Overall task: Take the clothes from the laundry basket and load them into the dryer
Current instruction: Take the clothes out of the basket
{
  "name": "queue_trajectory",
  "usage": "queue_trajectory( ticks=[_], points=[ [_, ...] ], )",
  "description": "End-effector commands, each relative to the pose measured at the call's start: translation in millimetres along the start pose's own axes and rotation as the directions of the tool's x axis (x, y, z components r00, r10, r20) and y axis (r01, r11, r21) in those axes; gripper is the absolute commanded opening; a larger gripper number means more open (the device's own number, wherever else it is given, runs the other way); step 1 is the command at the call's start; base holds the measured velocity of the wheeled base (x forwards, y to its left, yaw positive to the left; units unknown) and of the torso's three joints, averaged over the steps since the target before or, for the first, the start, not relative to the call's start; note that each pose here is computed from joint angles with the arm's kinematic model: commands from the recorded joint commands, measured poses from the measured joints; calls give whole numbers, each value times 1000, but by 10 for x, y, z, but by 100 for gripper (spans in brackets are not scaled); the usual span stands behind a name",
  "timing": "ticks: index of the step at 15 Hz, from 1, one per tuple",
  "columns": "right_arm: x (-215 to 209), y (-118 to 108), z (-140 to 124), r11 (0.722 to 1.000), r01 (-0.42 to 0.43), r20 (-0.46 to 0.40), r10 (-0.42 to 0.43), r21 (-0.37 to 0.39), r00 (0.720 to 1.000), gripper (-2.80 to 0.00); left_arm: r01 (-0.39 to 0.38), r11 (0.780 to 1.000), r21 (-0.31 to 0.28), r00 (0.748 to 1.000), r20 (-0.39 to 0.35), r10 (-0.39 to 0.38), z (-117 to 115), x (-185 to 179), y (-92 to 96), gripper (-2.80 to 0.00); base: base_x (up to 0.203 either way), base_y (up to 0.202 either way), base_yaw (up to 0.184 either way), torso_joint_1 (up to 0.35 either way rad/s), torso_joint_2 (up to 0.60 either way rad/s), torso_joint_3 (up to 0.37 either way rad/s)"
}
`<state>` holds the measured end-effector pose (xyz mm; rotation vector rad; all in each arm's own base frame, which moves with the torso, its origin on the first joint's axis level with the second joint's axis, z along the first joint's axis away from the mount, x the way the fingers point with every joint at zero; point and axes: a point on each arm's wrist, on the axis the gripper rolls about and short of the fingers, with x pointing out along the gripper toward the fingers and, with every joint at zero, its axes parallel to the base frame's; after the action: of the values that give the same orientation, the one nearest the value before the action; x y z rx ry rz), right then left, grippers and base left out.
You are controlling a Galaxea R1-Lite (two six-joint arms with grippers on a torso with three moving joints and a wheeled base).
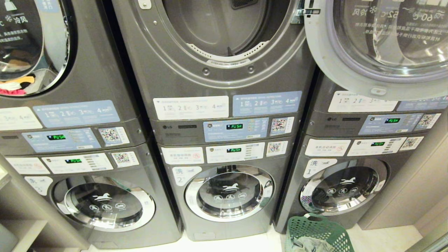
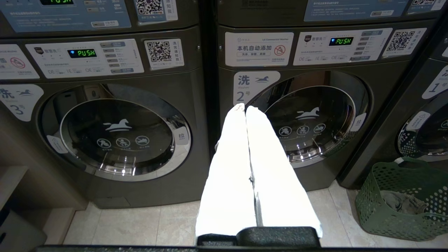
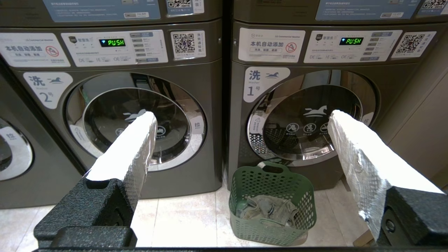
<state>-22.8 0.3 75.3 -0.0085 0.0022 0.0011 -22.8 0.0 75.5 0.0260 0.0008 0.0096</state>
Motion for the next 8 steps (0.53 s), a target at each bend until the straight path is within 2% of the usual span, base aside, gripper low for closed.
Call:
queue_trajectory(
  ticks=[1,8],
  points=[
    [1,0,1,1000,-1,-1,1,-1,1000,0,-1,1000,0,1000,-1,1,-4,1,0,-280,0,0,0,-61,126,61],
    [1,0,1,1000,0,-1,0,1,1000,0,-1,1000,0,1000,-1,1,-2,0,0,-280,0,0,0,-69,146,71]
  ],
)
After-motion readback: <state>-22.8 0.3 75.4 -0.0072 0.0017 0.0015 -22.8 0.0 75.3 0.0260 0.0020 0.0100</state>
